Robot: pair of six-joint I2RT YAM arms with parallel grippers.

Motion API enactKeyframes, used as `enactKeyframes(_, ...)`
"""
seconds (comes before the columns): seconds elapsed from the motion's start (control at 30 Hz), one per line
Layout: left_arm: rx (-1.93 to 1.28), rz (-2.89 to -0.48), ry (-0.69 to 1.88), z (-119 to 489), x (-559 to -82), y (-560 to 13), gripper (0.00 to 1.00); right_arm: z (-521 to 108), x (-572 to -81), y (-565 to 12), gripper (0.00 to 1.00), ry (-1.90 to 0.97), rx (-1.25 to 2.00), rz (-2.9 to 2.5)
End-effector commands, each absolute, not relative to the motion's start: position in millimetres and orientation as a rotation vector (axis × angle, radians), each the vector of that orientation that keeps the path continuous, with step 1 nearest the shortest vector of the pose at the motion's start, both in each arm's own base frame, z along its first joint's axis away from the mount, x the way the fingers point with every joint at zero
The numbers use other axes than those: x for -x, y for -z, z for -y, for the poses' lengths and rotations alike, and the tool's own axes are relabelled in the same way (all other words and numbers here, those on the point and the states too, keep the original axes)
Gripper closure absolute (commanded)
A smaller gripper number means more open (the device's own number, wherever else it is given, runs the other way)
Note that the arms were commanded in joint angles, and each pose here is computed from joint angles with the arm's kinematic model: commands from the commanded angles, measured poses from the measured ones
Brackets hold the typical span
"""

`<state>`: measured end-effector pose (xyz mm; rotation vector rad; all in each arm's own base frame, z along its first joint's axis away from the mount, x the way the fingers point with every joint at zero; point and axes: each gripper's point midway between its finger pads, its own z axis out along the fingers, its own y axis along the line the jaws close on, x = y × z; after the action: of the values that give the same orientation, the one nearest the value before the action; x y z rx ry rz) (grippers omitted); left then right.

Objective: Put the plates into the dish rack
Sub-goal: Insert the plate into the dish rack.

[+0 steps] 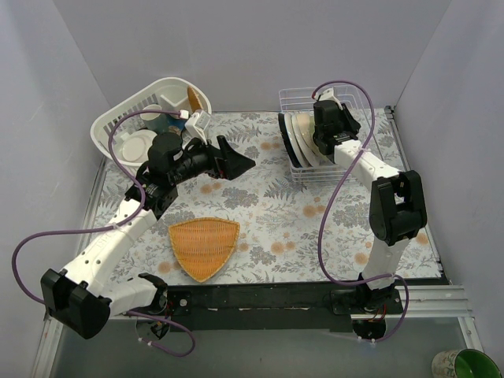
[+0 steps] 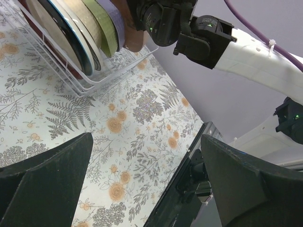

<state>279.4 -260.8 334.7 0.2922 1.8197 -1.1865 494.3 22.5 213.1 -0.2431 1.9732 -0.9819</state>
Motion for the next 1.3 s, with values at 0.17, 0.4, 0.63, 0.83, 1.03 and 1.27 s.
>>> enactKeyframes(0.17,-0.286,-1.770,1.177,250.2,-269.2,-349.4,0.02,-43.7,-503.6,-205.8,0.75,0.837,0.261,-1.985)
enactKeyframes(0.4,-0.275,-1.767,1.176,247.0,-265.7,-348.6,0.02,-49.8,-504.0,-194.0,0.63,0.794,0.288,-2.022)
enactKeyframes(0.63,-0.272,-1.764,1.175,245.6,-264.3,-348.8,0.02,-51.1,-504.6,-191.8,0.52,0.783,0.286,-2.028)
enactKeyframes(0.83,-0.271,-1.758,1.180,245.1,-262.7,-350.0,0.02,-48.3,-503.5,-202.7,0.49,0.791,0.248,-2.009)
enactKeyframes(1.03,-0.265,-1.761,1.191,245.5,-261.3,-347.4,0.02,-46.4,-502.8,-222.9,0.47,0.784,0.205,-1.968)
enactKeyframes(1.27,-0.270,-1.753,1.202,246.7,-260.8,-349.0,0.02,-45.9,-500.4,-243.4,0.46,0.758,0.171,-1.925)
